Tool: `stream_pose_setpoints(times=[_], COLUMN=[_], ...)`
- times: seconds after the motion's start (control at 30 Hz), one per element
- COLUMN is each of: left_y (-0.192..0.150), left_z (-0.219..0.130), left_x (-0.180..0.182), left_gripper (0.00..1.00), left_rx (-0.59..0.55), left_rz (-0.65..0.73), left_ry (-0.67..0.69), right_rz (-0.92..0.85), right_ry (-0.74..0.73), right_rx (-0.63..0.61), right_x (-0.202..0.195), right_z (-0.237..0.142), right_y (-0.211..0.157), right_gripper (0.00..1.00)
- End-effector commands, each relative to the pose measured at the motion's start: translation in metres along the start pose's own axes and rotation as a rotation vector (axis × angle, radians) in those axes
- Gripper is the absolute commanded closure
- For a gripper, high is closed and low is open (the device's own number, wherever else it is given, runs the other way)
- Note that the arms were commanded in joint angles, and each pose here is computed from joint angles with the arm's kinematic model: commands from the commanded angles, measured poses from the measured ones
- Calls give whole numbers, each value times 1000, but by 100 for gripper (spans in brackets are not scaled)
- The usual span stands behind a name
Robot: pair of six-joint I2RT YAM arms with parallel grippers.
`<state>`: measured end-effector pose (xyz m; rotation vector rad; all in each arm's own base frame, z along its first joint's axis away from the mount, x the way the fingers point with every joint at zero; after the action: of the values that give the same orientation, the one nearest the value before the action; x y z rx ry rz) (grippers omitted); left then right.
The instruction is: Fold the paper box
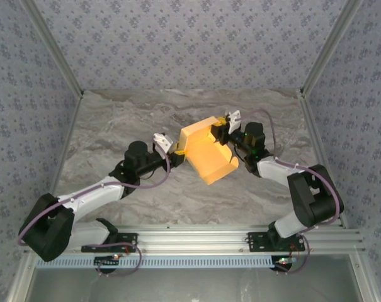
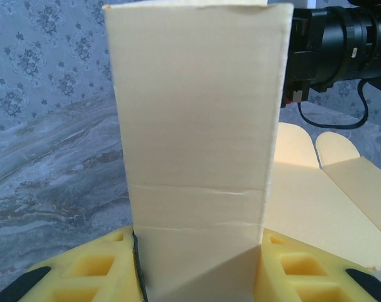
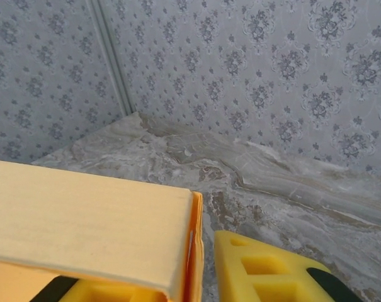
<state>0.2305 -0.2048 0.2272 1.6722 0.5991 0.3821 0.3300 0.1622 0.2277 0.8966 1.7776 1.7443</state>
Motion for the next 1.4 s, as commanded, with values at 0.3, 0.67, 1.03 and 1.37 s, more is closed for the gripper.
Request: stream_pose_setpoints(times=[0.3,0.67,1.03,1.37], left_y=[10,13,15,20], left_z=[-5,5,21,26], left_x=[-6,-3,7,27], left_gripper=[62,62,63,61], left_rx=[-58,18,57,-2], left_rz=[33,88,31,-93], left_ry=[-2,14,-7,183], right_rz=[-47,-127,-227,595], right_ry=[-400,-46,-35,-512], right_rx=[54,59,143,13], right_x=[1,10,1,-16], right_z=[9,-17,-74,-128], right_y=[-6,-22,-22,20], right_gripper=[77,52,45,28])
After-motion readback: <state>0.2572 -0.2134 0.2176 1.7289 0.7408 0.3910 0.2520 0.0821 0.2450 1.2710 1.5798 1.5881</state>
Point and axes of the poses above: each hand's point on the last joint's axis, 136 mm out from that joint toward the fingers, its own z axis out along the fingers, its own x axis along the line the jaws close on, y = z × x, the point moved 9 cm from there along -z, back along the fingers, and after that the axes turned 1 degree about -z, right-handed, at the moved point
